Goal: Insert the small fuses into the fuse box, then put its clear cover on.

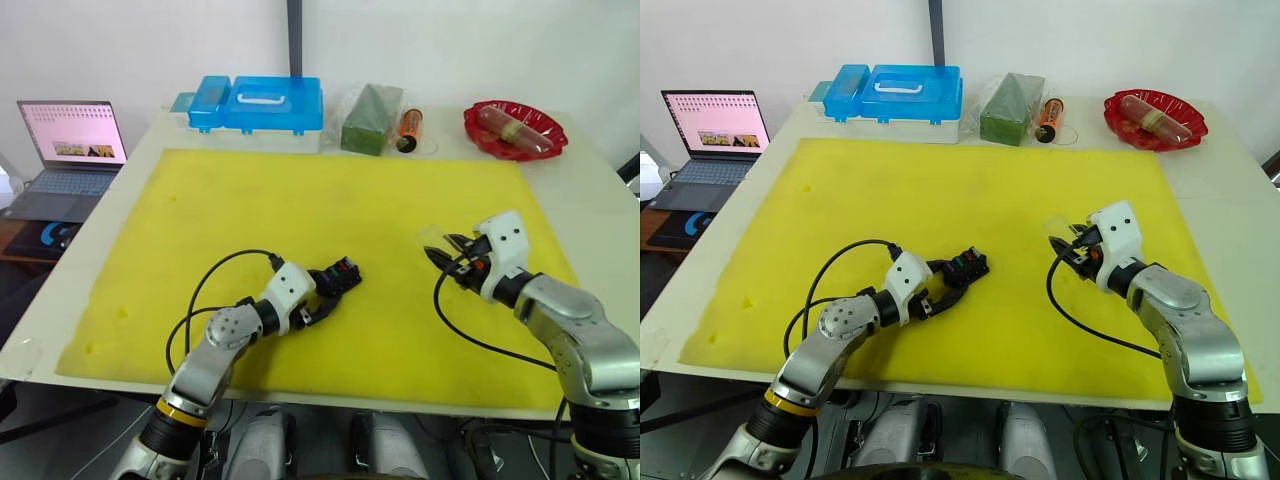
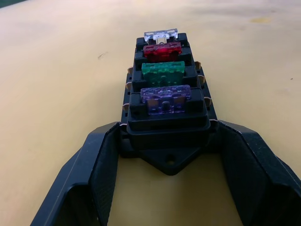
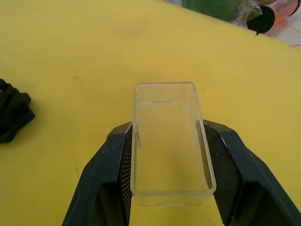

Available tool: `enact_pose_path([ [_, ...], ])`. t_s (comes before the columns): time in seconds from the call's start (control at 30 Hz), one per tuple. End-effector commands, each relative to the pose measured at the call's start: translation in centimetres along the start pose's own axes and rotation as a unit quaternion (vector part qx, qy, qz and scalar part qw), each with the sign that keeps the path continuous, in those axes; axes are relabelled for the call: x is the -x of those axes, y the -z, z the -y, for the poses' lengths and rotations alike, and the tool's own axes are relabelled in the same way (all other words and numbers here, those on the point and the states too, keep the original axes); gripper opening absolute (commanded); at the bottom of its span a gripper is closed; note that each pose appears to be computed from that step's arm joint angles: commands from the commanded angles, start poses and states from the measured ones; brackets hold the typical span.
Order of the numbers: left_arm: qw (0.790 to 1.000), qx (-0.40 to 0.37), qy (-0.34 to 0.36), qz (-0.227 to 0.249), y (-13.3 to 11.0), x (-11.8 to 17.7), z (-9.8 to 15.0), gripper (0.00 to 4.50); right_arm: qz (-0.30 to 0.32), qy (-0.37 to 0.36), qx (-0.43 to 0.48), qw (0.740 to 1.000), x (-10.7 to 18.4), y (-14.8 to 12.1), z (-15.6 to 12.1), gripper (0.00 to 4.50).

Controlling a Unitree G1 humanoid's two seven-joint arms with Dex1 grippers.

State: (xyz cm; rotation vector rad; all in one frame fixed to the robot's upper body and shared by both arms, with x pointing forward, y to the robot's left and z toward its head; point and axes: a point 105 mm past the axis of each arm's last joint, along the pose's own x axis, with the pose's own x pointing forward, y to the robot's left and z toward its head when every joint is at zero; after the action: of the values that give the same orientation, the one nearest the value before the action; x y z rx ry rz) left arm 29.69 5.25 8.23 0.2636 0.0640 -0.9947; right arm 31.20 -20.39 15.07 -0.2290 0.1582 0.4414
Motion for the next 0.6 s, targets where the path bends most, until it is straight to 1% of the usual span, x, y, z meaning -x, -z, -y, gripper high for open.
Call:
enact_pose_path([
  [0.03, 0.998, -0.02, 0.053, 0.02, -0.6, 0.2, -0.7, 2.79, 0.036, -0.011, 0.024, 0.999, 0.1, -2.2, 0.2, 1.81],
  [0.07, 0.996, -0.037, 0.073, 0.02, -0.6, 0.1, -0.8, 2.79, 0.039, -0.018, 0.027, 0.999, 0.0, -2.4, 0.2, 1.81],
  [0.13, 0.987, -0.071, 0.143, 0.021, -0.2, -0.3, -0.3, 2.79, 0.04, -0.05, 0.04, 0.997, -0.1, -2.9, -0.1, 1.81],
  [0.23, 0.975, -0.085, 0.204, 0.041, -0.1, -1.0, 0.1, 2.79, 0.047, -0.088, 0.046, 0.994, -0.3, -3.8, -0.4, 1.81],
  [0.3, 0.97, -0.086, 0.22, 0.051, 0.0, -1.5, 0.0, 2.79, 0.049, -0.109, 0.052, 0.991, -0.5, -4.3, -0.7, 1.81],
  [0.47, 0.965, -0.104, 0.234, 0.05, 0.7, -2.2, 0.0, 2.79, 0.041, -0.171, 0.071, 0.982, -0.4, -5.1, -2.2, 1.81],
  [0.53, 0.963, -0.108, 0.242, 0.047, 1.0, -2.2, 0.3, 3.51, 0.035, -0.191, 0.079, 0.978, -0.3, -5.2, -2.7, 1.81],
  [0.57, 0.962, -0.107, 0.246, 0.047, 1.2, -2.1, 0.4, 3.7, 0.033, -0.198, 0.083, 0.976, -0.3, -5.2, -2.9, 1.81],
  [0.6, 0.962, -0.107, 0.248, 0.048, 1.3, -2.1, 0.6, 4.04, 0.032, -0.201, 0.086, 0.975, -0.3, -5.2, -3.0, 1.81],
])
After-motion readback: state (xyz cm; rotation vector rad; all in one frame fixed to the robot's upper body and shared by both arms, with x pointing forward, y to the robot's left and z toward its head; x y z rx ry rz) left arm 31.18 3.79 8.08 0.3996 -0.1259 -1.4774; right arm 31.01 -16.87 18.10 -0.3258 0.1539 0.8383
